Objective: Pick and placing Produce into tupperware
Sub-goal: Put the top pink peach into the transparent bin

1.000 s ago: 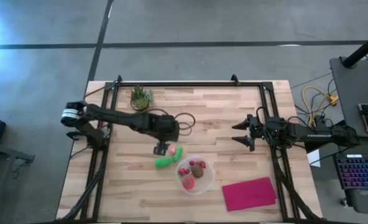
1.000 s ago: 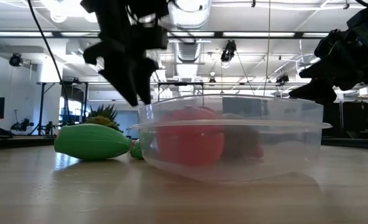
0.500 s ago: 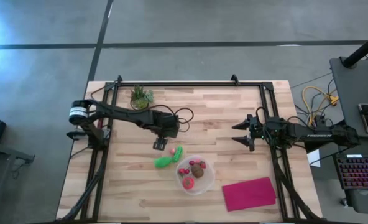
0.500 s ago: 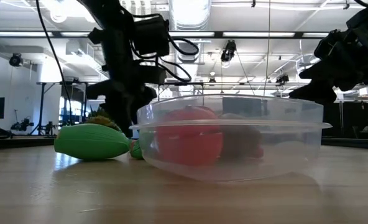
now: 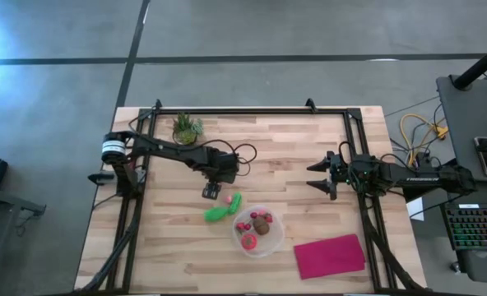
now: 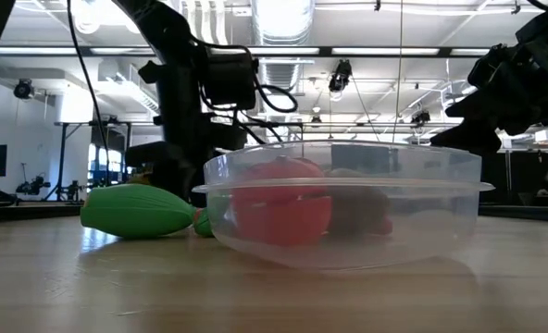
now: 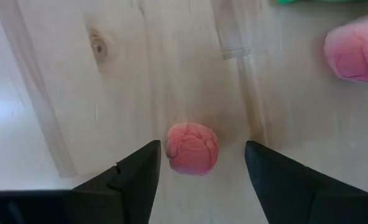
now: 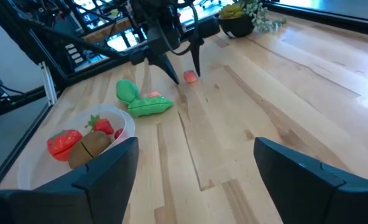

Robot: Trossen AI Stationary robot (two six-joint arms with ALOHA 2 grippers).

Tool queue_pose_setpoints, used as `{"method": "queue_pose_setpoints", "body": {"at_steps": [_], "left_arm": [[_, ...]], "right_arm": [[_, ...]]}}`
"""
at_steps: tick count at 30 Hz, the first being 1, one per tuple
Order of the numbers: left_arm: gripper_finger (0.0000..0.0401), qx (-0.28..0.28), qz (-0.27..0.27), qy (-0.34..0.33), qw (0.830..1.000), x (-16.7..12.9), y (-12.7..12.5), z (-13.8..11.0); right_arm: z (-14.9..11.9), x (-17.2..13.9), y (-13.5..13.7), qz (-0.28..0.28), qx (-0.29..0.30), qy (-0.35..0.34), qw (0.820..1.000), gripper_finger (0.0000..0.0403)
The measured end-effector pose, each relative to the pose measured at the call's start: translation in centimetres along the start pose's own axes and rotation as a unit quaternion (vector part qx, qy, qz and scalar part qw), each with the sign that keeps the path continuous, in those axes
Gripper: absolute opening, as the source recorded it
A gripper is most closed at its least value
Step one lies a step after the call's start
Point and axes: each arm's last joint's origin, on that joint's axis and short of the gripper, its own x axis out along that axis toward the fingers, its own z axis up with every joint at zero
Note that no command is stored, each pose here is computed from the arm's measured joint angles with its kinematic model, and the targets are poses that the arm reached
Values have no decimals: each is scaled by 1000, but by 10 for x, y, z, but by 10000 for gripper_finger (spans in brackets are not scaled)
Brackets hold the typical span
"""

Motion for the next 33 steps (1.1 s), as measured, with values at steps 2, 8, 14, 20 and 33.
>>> {"method": "queue_pose_setpoints", "body": {"at_steps": [2, 8, 14, 20, 33], "left_arm": [[207, 0, -3, -1, 1000, 0, 0, 0], [162, -1, -4, -4, 1000, 0, 1, 0], [138, -2, 6, -20, 1000, 0, 2, 3], [123, -2, 5, -20, 1000, 0, 2, 3], [81, -20, 3, -31, 999, -11, -1, 7]], "right_arm": [[0, 0, 0, 0, 0, 0, 1000, 313], [0, 0, 0, 0, 0, 0, 1000, 308], [0, 0, 0, 0, 0, 0, 1000, 309], [0, 0, 0, 0, 0, 0, 1000, 315], [0, 0, 0, 0, 0, 0, 1000, 314]]}}
